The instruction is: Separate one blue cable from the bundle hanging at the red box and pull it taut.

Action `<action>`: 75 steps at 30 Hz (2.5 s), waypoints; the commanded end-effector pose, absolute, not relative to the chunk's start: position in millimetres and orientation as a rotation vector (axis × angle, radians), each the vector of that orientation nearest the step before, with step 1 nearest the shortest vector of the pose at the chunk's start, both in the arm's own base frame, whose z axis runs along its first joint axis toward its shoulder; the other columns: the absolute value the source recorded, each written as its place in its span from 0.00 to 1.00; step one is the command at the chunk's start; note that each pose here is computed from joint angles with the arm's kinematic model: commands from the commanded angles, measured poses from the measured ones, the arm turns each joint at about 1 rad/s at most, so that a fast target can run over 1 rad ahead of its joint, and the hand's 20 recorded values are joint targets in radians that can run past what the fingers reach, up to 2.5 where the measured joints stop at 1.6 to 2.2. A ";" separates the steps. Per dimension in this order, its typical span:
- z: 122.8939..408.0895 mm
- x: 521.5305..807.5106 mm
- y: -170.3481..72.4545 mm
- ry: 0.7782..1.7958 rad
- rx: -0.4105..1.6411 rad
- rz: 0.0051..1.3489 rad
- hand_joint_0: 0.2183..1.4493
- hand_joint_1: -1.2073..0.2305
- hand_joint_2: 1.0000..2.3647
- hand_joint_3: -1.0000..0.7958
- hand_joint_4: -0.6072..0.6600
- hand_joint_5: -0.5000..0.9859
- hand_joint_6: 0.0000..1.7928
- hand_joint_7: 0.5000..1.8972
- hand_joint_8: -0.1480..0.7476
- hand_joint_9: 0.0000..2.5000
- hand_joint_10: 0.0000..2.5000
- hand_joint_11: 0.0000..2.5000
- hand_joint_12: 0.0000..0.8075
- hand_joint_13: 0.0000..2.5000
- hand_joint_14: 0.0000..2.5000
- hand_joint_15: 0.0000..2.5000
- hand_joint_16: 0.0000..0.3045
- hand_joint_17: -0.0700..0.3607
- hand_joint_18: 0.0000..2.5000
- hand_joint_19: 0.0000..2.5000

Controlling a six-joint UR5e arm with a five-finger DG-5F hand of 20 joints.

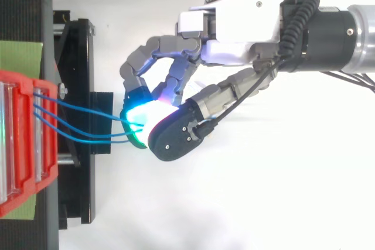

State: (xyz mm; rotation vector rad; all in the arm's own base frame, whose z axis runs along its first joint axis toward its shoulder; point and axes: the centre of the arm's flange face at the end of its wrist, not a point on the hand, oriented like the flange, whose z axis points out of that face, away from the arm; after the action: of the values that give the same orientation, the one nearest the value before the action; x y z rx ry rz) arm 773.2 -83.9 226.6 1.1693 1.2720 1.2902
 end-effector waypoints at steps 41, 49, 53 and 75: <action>226.9 773.0 -84.7 1.270 1.169 1.290 0.28 0.46 0.00 0.28 0.65 0.22 0.47 0.55 0.61 0.45 0.01 0.38 0.49 0.35 0.01 0.21 0.17 0.44 0.35 0.24; 225.6 773.1 -83.6 1.274 1.170 1.290 0.31 0.35 0.01 0.40 0.63 0.21 0.49 0.57 0.60 0.45 0.01 0.39 0.49 0.35 0.01 0.22 0.17 0.43 0.35 0.24; 226.8 772.9 -84.8 1.271 1.170 1.289 0.33 0.30 0.01 0.41 0.63 0.21 0.49 0.54 0.60 0.45 0.01 0.39 0.50 0.35 0.01 0.21 0.17 0.44 0.36 0.23; 226.6 772.3 -88.3 1.266 1.178 1.290 0.44 0.21 0.00 0.28 0.57 0.23 0.51 0.69 0.61 0.47 0.01 0.41 0.48 0.37 0.01 0.20 0.17 0.43 0.38 0.22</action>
State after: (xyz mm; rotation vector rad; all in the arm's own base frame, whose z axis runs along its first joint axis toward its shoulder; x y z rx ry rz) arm 772.8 -85.8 226.7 1.1753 1.2687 1.2918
